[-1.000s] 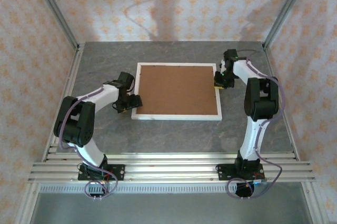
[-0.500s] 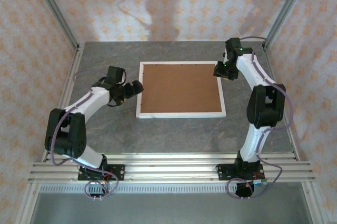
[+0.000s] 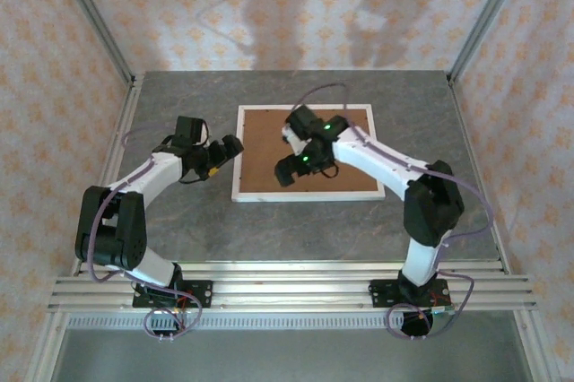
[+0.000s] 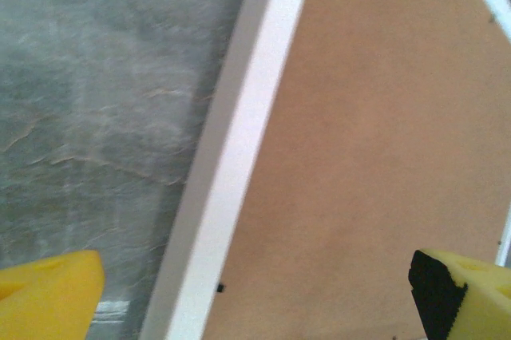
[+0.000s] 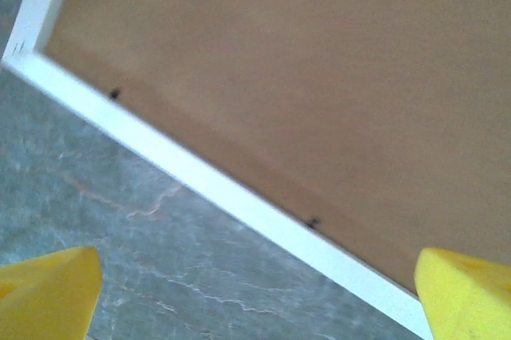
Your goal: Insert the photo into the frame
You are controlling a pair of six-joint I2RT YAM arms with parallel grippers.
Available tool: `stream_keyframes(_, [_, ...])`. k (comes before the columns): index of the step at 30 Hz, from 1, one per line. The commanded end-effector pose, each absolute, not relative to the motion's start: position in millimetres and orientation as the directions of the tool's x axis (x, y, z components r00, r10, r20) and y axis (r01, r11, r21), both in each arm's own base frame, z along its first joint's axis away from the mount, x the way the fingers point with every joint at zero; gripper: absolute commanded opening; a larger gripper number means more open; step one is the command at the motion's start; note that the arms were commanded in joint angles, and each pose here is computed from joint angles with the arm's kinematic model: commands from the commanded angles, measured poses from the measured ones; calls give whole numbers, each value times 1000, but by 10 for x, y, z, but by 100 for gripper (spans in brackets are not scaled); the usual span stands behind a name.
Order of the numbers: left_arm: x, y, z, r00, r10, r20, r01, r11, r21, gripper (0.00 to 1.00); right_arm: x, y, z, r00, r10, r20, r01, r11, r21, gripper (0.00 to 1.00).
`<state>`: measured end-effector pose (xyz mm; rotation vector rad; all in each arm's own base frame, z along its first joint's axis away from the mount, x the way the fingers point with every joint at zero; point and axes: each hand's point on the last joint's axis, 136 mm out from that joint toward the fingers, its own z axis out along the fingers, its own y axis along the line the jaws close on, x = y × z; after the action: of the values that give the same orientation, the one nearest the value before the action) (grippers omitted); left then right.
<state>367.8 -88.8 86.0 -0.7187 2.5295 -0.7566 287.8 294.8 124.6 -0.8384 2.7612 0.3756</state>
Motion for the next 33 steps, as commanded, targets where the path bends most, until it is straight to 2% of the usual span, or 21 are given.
stream_keyframes(1, [3627, -764, 759, -753, -629, -193, -405, 675, -617, 100, 2802, 3203, 1048, -706, -641, -302, -691, 717, 91, 100])
stream_keyframes(6, [3635, -517, 628, -687, -713, -145, -470, 587, -659, 100, 2712, 3472, 725, -501, -817, -286, -833, 545, -96, 100])
stream_keyframes(15, [3712, -537, 550, -656, -750, -82, -475, 495, -727, 100, 2881, 3721, 453, -259, -912, -317, -900, 347, -263, 98])
stream_keyframes(19, [3703, -556, 543, -665, -743, -79, -471, 499, -728, 100, 2815, 3686, 172, -200, -944, -261, -929, 267, -255, 95])
stream_keyframes(22, [3657, -579, 532, -668, -741, -67, -473, 493, -730, 100, 2721, 3659, -2, -196, -952, -236, -946, 247, -210, 90])
stream_keyframes(23, [3636, -587, 531, -669, -740, -65, -473, 492, -730, 100, 2708, 3655, -43, -197, -951, -240, -946, 248, -208, 87])
stream_keyframes(24, [3614, -592, 532, -671, -739, -67, -472, 495, -730, 99, 2706, 3638, -86, -199, -950, -241, -944, 252, -212, 77])
stream_keyframes(25, [3585, -598, 527, -672, -737, -67, -474, 498, -726, 99, 2714, 3614, -118, -213, -947, -240, -939, 267, -218, 61])
stream_keyframes(26, [3561, -609, 535, -676, -733, -71, -472, 505, -723, 99, 2744, 3589, -137, -228, -945, -237, -929, 283, -237, 40])
stream_keyframes(29, [3480, -660, 526, -698, -712, -69, -467, 526, -710, 99, 2713, 3556, -181, -235, -949, -213, -933, 281, -224, 0])
stream_keyframes(33, [3392, -700, 449, -714, -698, -57, -477, 544, -690, 99, 2583, 3616, -153, -252, -948, -193, -952, 279, -127, 0])
